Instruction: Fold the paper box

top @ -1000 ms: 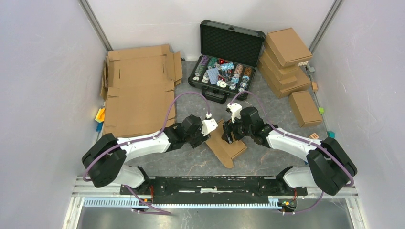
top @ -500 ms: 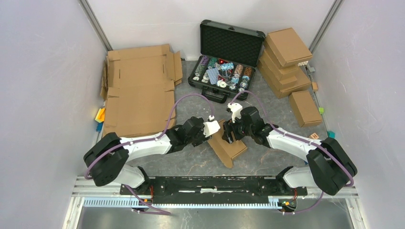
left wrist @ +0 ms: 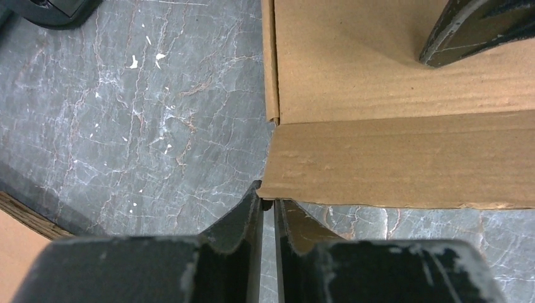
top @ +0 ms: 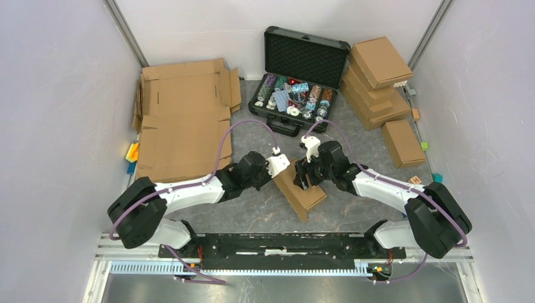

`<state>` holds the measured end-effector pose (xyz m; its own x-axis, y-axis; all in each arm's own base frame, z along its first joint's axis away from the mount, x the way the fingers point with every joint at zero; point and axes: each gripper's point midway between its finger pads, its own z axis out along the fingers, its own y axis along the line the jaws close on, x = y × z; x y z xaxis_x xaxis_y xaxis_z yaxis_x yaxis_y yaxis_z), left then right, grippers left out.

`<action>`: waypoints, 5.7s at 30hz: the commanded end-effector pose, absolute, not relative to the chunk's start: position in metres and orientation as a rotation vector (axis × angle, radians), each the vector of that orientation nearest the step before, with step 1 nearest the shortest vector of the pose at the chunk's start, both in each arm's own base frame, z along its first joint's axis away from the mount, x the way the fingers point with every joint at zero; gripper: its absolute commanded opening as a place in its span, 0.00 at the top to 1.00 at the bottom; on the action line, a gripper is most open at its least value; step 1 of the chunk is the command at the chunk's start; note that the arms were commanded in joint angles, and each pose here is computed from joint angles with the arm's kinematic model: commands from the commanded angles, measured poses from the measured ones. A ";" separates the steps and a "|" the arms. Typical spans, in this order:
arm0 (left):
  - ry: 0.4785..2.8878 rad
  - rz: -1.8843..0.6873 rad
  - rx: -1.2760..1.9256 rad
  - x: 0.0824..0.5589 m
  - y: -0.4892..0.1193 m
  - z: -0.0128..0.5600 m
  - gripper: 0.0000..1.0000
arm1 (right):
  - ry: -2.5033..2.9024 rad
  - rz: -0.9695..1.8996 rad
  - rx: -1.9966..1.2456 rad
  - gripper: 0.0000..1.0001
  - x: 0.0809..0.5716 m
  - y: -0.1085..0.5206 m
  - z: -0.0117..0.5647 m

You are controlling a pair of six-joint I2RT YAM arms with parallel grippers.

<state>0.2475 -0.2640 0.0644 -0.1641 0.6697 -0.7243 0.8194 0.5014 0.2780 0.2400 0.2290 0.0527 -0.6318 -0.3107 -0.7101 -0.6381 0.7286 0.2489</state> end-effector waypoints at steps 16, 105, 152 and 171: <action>1.962 -0.492 0.734 0.252 -0.288 0.069 0.83 | 2.369 0.631 -0.723 0.29 0.223 0.208 0.033; 2.227 -1.012 0.525 0.254 -0.283 0.045 0.63 | 2.407 0.670 -0.716 0.31 0.222 0.207 0.030; 2.255 -0.928 0.492 0.233 -0.254 0.057 0.47 | 2.391 0.621 -0.722 0.22 0.227 0.202 0.035; 2.285 -0.900 0.238 0.202 -0.218 0.064 0.42 | 2.295 0.386 -0.463 0.46 0.236 0.150 0.067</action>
